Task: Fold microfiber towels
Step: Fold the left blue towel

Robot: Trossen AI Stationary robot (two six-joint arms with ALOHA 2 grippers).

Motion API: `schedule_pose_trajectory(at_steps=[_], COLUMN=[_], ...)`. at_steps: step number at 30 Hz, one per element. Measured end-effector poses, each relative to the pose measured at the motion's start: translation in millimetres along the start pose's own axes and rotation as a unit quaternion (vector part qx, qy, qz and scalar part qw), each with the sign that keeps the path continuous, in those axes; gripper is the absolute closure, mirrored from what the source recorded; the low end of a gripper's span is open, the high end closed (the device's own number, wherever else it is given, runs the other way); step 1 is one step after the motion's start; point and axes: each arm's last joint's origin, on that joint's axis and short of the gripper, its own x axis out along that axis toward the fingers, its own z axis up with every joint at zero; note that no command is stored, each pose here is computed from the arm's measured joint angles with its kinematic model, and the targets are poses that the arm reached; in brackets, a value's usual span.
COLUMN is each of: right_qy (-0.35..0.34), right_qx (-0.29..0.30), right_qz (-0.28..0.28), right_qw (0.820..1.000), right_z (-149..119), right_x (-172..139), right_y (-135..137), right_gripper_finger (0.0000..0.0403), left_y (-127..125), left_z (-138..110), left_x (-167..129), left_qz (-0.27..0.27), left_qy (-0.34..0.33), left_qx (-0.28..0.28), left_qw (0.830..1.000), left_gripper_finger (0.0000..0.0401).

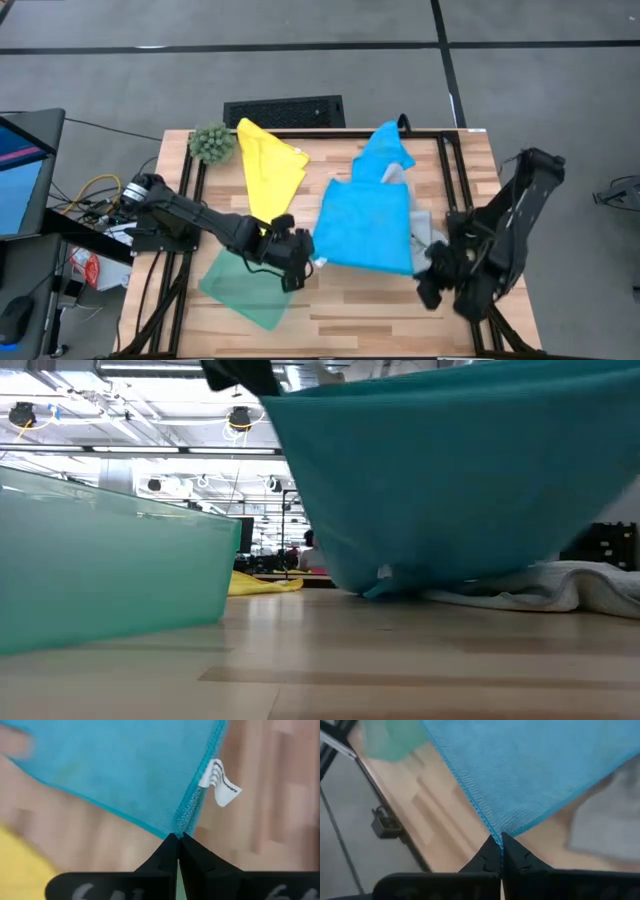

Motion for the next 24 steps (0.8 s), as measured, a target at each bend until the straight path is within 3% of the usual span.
schedule_pose_trajectory(at_steps=[3, 10, 13, 18, 24], right_qy=[0.018, 0.043, 0.039, 0.007, -0.007], right_qx=[0.021, 0.020, 0.008, -0.022, -0.049], right_qz=[0.001, -0.003, -0.017, -0.104, -0.152], right_qw=[1.000, 0.999, 0.999, 0.994, 0.987], right_z=[-18.0, -28.5, -22.0, 6.1, 41.4], right_x=[15.1, 22.2, 15.0, -3.2, -8.4], right_y=[10.1, 22.3, 15.9, -12.3, -41.6], right_gripper_finger=[0.0387, 0.0388, 0.0385, 0.0388, 0.0388], left_y=[-6.1, -5.8, 5.1, 32.9, 69.3], left_z=[-9.5, -15.4, -12.5, 6.9, 20.1], left_x=[13.5, 25.2, 23.5, 17.3, 40.5], left_qz=[-0.057, -0.112, -0.092, -0.032, 0.021], left_qy=[0.017, 0.043, 0.046, -0.027, -0.025], left_qx=[-0.016, -0.033, -0.053, -0.062, -0.075], left_qw=[0.998, 0.992, 0.993, 0.997, 0.997], left_gripper_finger=[0.0401, 0.0401, 0.0401, 0.0401, 0.0401])
